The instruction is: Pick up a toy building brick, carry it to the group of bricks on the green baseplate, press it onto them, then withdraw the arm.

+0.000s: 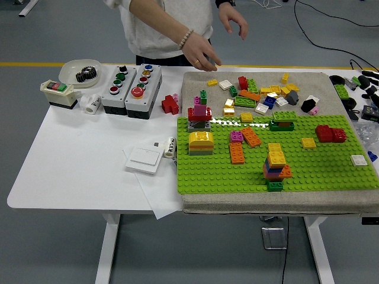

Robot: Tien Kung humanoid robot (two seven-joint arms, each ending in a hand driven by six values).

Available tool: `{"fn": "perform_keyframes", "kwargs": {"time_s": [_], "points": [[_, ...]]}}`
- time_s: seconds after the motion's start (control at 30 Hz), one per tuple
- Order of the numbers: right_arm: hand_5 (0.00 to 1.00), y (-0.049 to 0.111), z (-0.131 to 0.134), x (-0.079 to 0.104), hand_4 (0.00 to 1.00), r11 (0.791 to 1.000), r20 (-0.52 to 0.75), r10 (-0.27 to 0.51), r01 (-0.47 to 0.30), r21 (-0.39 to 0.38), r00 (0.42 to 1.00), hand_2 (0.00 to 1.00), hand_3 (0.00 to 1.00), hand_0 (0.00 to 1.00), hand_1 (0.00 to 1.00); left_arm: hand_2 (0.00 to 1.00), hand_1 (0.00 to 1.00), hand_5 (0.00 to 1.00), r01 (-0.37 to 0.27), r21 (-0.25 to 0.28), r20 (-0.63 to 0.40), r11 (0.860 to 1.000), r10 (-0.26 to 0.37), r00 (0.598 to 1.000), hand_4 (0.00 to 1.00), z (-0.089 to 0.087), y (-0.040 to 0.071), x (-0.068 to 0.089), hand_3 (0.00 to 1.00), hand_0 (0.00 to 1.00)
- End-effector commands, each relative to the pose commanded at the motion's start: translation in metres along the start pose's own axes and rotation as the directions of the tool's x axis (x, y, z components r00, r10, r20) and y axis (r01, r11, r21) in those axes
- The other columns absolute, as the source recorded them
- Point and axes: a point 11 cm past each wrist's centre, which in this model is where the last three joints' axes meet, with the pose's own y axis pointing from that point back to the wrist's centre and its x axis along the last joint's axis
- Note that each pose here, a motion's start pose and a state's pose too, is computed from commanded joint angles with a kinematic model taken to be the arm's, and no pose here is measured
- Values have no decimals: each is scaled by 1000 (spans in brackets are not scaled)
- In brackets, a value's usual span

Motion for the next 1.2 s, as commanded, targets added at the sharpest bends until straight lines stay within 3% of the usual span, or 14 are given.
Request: {"fn": "perform_keyframes", "kwargs": {"time_s": [1.2], "points": [[671,2,4,-2,959,1000,13,8,-8,-13,1000,759,724,727,735,718,723,664,-3,8,7,1000,3,1000,639,-4,-1,1,590,738]]}}
